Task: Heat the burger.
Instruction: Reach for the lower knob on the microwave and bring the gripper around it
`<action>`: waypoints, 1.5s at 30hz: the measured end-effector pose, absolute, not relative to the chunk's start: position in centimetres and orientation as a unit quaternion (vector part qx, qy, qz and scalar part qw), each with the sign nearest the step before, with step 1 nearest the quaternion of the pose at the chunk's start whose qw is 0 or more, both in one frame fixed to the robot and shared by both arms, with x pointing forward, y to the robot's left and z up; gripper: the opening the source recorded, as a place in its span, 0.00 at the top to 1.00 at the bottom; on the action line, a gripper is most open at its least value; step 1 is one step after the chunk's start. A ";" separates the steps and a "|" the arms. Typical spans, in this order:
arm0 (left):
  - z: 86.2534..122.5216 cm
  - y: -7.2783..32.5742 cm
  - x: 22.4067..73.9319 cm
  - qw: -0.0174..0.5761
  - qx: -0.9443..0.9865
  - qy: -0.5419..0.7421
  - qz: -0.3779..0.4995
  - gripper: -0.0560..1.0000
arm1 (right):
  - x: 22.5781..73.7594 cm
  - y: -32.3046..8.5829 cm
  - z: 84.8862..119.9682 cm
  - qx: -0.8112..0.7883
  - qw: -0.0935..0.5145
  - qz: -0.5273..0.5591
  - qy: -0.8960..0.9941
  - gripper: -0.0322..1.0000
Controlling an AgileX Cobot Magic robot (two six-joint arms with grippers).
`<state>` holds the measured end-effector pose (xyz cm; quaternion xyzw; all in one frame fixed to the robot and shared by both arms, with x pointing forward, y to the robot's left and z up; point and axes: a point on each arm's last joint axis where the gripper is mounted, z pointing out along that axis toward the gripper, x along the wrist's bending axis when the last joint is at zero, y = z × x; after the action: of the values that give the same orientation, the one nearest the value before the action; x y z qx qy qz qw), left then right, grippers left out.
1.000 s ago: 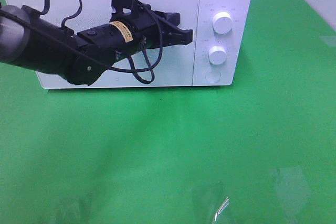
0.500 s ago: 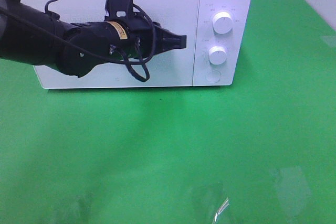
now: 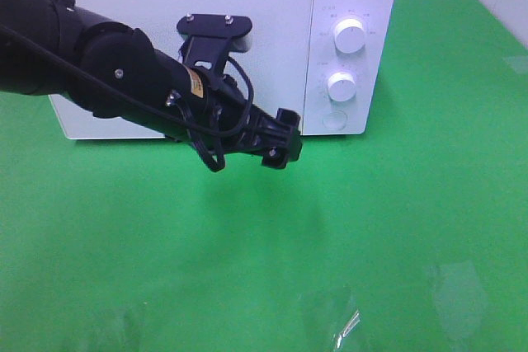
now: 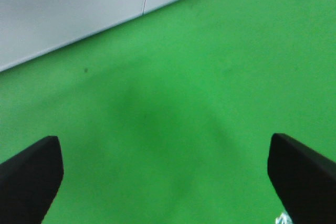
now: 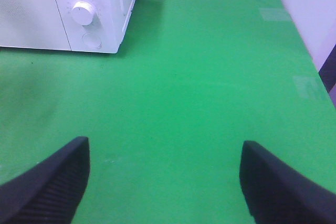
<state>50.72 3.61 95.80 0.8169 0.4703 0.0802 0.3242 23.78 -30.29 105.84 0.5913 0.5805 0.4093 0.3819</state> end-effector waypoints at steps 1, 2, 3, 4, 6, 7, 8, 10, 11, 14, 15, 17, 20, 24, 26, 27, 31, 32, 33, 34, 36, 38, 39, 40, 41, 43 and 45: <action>95.8 3.9 50.4 0.305 0.823 0.474 0.072 0.02 | 23.8 -30.3 105.8 0.591 0.382 0.409 0.581 0.24; 96.2 4.4 49.7 0.274 0.832 0.479 0.059 0.01 | 23.8 -30.3 105.8 0.591 0.382 0.409 0.581 0.24; 96.2 4.4 49.7 0.274 0.832 0.479 0.059 0.01 | 23.8 -30.3 105.8 0.591 0.382 0.409 0.581 0.24; 96.7 5.0 49.1 0.244 0.840 0.481 0.048 0.01 | 23.8 -30.3 105.8 0.591 0.382 0.409 0.581 0.24; 97.3 5.5 48.5 0.224 0.846 0.483 0.040 0.01 | 23.8 -30.3 105.8 0.591 0.382 0.409 0.581 0.24; 97.3 5.5 48.5 0.224 0.846 0.483 0.040 0.01 | 23.8 -30.3 105.8 0.591 0.382 0.409 0.581 0.24; 98.0 6.0 47.9 0.207 0.850 0.483 0.034 0.01 | 23.8 -30.3 105.8 0.591 0.382 0.409 0.581 0.24; 98.6 6.6 47.5 0.189 0.855 0.482 0.031 0.01 | 23.8 -30.3 105.8 0.591 0.382 0.409 0.581 0.24; 98.9 6.9 47.3 0.181 0.856 0.484 0.029 0.01 | 23.8 -30.3 105.8 0.591 0.382 0.409 0.581 0.24; 99.5 7.9 47.3 0.167 0.855 0.491 0.028 0.01 | 23.8 -30.3 105.8 0.591 0.382 0.409 0.581 0.24; 100.1 9.1 47.7 0.157 0.848 0.506 0.029 0.01 | 23.8 -30.3 105.8 0.591 0.382 0.409 0.581 0.24; 100.9 10.6 48.2 0.154 0.837 0.524 0.032 0.01 | 23.8 -30.3 105.8 0.591 0.382 0.409 0.581 0.24; 101.9 13.1 48.9 0.146 0.816 0.558 0.034 0.01 | 23.8 -30.3 105.8 0.591 0.382 0.409 0.581 0.24; 103.2 16.9 49.7 0.133 0.791 0.597 0.039 0.01 | 23.8 -30.3 105.8 0.591 0.382 0.409 0.581 0.24; 103.8 18.8 49.9 0.128 0.781 0.610 0.042 0.01 | 23.8 -30.3 105.8 0.591 0.382 0.409 0.581 0.24; 104.1 19.9 49.9 0.125 0.775 0.618 0.044 0.01 | 23.8 -30.3 105.8 0.591 0.382 0.409 0.581 0.24; 105.1 23.5 49.9 0.115 0.756 0.643 0.051 0.01 | 23.8 -30.3 105.8 0.591 0.382 0.409 0.581 0.24; 105.6 25.1 49.7 0.109 0.747 0.654 0.053 0.01 | 23.8 -30.3 105.8 0.591 0.382 0.409 0.581 0.24; 105.6 25.1 49.7 0.109 0.747 0.654 0.053 0.01 | 23.8 -30.3 105.8 0.591 0.382 0.409 0.581 0.24; 106.0 26.2 49.4 0.105 0.741 0.661 0.053 0.01 | 23.8 -30.3 105.8 0.591 0.382 0.409 0.581 0.24; 106.1 26.6 49.2 0.104 0.735 0.668 0.052 0.01 | 23.8 -30.3 105.8 0.591 0.382 0.409 0.581 0.24; 106.4 27.5 48.5 0.106 0.727 0.677 0.052 0.01 | 23.8 -30.3 105.8 0.591 0.382 0.409 0.581 0.24; 106.4 27.5 48.5 0.106 0.727 0.677 0.052 0.01 | 23.8 -30.3 105.8 0.591 0.382 0.409 0.581 0.24; 106.7 28.1 47.8 0.110 0.719 0.684 0.055 0.01 | 23.8 -30.3 105.8 0.591 0.382 0.409 0.581 0.24; 106.7 28.3 46.5 0.112 0.716 0.687 0.057 0.01 | 23.8 -30.3 105.8 0.591 0.382 0.409 0.581 0.24; 106.6 28.4 45.8 0.112 0.715 0.687 0.057 0.01 | 23.8 -30.3 105.8 0.591 0.382 0.409 0.581 0.24; 106.2 28.5 43.8 0.111 0.715 0.688 0.055 0.01 | 23.8 -30.3 105.8 0.591 0.382 0.409 0.581 0.24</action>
<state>43.82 28.53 106.25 0.7152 0.6878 0.0553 0.1109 23.78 -30.29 105.84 0.5913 0.5805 0.4093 0.3819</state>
